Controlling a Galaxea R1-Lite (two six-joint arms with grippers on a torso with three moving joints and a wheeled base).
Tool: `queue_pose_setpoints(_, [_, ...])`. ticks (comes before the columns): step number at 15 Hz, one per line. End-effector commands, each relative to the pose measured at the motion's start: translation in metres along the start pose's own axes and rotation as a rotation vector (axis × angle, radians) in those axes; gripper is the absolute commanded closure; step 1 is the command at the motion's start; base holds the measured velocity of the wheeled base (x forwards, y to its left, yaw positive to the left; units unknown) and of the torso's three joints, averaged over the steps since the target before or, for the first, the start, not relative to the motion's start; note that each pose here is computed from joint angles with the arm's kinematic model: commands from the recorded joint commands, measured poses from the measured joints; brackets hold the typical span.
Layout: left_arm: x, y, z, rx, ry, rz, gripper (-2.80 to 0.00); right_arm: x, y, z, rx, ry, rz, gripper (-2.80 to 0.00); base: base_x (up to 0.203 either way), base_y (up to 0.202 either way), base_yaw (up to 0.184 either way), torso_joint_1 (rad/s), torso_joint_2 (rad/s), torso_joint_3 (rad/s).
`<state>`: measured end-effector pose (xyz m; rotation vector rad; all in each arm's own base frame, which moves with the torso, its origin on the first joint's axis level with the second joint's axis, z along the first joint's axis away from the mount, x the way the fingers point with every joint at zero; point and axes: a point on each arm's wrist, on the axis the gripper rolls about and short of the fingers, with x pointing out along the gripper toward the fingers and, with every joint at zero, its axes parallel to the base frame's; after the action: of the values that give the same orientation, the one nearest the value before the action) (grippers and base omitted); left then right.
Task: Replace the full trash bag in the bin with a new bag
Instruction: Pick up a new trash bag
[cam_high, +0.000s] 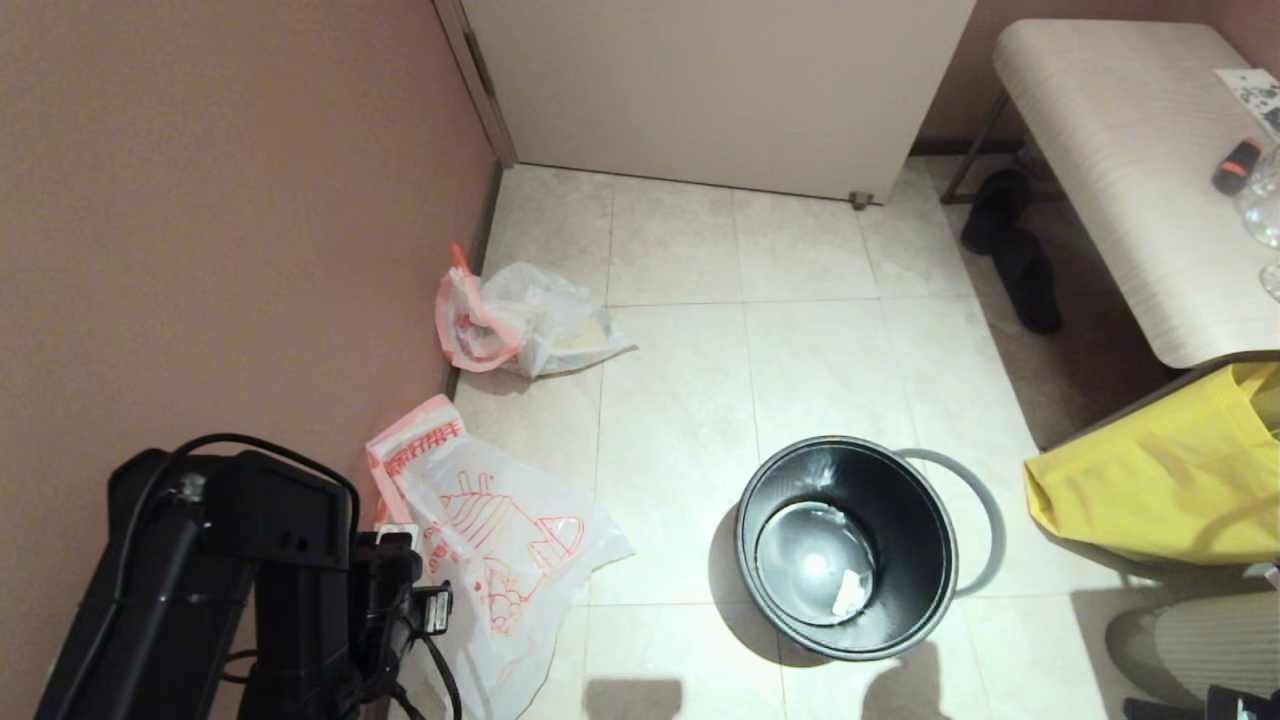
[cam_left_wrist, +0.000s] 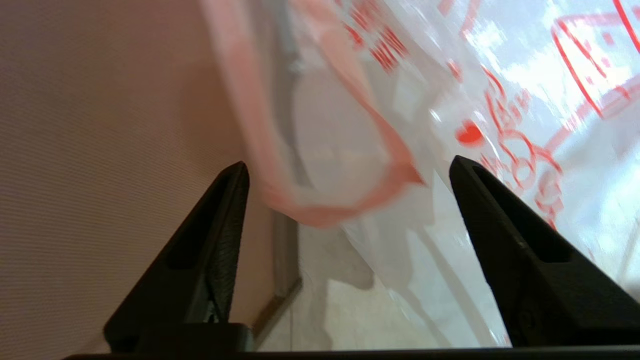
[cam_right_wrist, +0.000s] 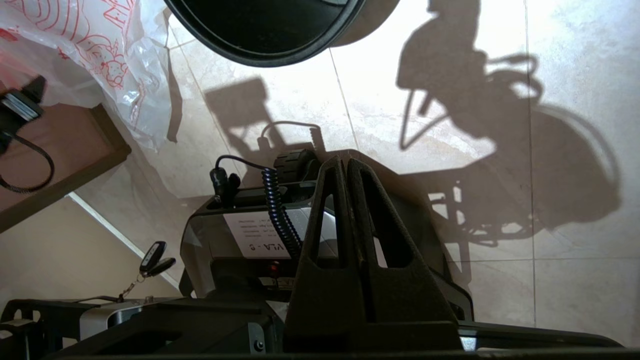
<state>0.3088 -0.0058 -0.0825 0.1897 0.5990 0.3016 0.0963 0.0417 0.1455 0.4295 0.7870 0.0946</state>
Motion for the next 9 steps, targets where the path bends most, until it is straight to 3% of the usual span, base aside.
queue_pose_setpoints(1, [0.0005,-0.0018,-0.0027,-0.002,-0.022,-0.014,-2.80,0.0000,0.0006,0.0006,0.003,0.000,0.001,0.00,0.000,0.000,0.000,0.000,0.00,0.000])
queue_pose_setpoints(6, [0.0038,-0.0042,0.0023,0.043,-0.049,-0.048,-2.80,-0.0011,0.0006,0.0009,-0.004,-0.004,0.000,0.00,0.000,0.000,0.000,0.000,0.00,0.000])
queue_pose_setpoints(9, [0.0058,-0.0067,0.0055,0.125,-0.070,-0.062,-2.80,-0.0011,0.0002,0.0012,-0.028,-0.021,-0.023,0.00,0.000,0.000,0.000,0.000,0.00,0.000])
